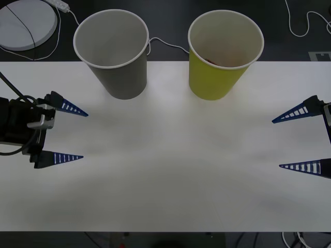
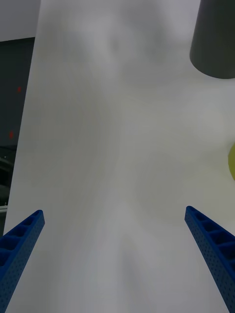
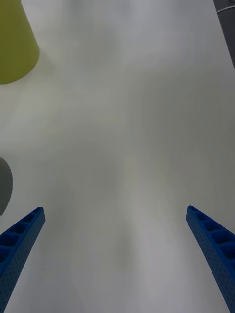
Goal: Put the can into the green bin and the plastic bottle into the gray bin
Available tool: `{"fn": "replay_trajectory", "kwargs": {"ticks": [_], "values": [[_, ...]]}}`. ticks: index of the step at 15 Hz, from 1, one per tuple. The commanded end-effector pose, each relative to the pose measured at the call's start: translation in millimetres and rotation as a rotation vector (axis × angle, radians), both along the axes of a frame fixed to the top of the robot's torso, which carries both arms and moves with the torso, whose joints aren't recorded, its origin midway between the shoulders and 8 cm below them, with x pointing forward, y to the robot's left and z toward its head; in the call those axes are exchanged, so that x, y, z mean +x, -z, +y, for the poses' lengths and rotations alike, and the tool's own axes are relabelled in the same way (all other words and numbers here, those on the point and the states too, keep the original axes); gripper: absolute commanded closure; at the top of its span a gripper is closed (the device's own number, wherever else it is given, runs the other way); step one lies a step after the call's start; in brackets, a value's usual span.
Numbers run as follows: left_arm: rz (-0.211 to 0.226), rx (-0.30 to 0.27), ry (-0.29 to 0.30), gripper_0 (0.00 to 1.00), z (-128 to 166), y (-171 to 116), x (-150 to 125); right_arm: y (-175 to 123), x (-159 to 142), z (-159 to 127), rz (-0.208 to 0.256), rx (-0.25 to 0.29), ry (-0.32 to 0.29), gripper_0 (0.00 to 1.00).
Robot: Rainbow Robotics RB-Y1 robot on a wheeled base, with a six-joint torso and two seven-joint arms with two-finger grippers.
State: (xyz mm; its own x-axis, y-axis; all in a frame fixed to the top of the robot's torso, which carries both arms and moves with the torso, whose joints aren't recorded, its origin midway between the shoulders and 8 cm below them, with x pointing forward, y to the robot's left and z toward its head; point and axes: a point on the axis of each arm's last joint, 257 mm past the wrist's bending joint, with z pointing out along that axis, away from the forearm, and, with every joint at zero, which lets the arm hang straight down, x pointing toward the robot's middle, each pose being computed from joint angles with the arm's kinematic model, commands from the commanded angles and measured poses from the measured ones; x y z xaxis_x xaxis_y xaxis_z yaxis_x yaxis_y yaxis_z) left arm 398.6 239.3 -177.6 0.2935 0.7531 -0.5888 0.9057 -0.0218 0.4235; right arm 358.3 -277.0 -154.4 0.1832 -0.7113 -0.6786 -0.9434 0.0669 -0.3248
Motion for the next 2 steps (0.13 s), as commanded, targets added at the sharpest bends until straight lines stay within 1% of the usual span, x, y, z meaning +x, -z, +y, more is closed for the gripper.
{"fn": "replay_trajectory", "kwargs": {"ticks": [1, 2], "values": [[0.000, 0.000, 0.000, 0.00, 0.1, -0.1, 0.2, 0.0, 0.0, 0.0, 0.000, 0.000, 0.000, 0.00], [0.000, 0.000, 0.000, 0.00, 0.1, -0.1, 0.2, 0.0, 0.0, 0.0, 0.000, 0.000, 0.000, 0.00]]}}
